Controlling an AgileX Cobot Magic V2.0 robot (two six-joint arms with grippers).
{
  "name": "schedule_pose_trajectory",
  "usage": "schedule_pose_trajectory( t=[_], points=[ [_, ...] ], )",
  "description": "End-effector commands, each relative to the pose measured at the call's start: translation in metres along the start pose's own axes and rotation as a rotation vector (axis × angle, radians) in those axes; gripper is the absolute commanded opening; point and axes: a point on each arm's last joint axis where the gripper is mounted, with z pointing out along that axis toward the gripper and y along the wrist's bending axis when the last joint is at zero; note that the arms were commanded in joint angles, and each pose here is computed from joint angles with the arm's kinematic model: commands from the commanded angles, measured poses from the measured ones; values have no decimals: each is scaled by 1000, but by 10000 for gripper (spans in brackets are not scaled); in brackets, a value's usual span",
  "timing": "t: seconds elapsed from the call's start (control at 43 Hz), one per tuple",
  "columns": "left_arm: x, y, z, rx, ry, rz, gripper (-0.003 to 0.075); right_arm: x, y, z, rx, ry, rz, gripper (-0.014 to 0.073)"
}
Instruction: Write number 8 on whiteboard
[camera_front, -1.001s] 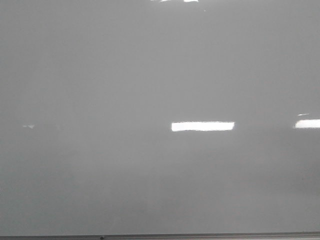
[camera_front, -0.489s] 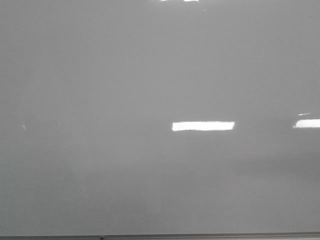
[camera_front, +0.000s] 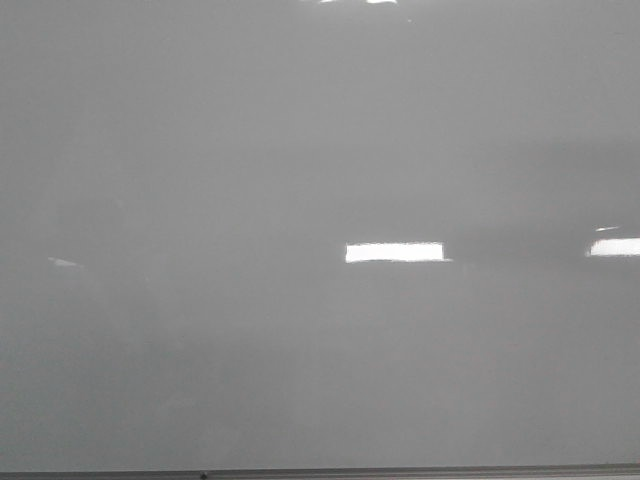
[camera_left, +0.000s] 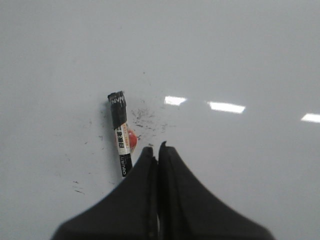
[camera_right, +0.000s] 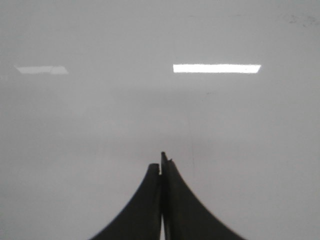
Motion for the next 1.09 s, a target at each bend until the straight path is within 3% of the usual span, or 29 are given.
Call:
schedule_pose_trajectory(
  t=[0.0, 0.093, 0.186, 0.373, 0.466, 0.698, 0.861, 1.071],
  points=[
    [-20, -1, 8, -5, -70, 39, -20, -20, -1, 8, 20, -53, -18, -58],
    [-20, -1, 10, -8, -73, 38, -10, -19, -2, 14, 23, -33, -16, -43],
    [-21, -1, 10, -8, -76, 38, 74, -19, -2, 15, 24, -27, -16, 45],
    [-21, -1, 10, -8, -76, 38, 479, -19, -2, 15, 24, -29, -16, 428],
    [-21, -1, 10, -8, -79, 38, 575, -19, -2, 15, 24, -29, -16, 517],
    [-18, -1, 18, -3, -33, -14, 543, -19, -2, 15, 19, -30, 4, 527],
    [-12, 0, 56, -25, 181, -169, 543, -19, -1, 15, 13, -28, 22, 527],
    [-7, 10, 113, -95, 375, -194, 543, -19, -1, 15, 12, -24, 24, 527]
  ],
)
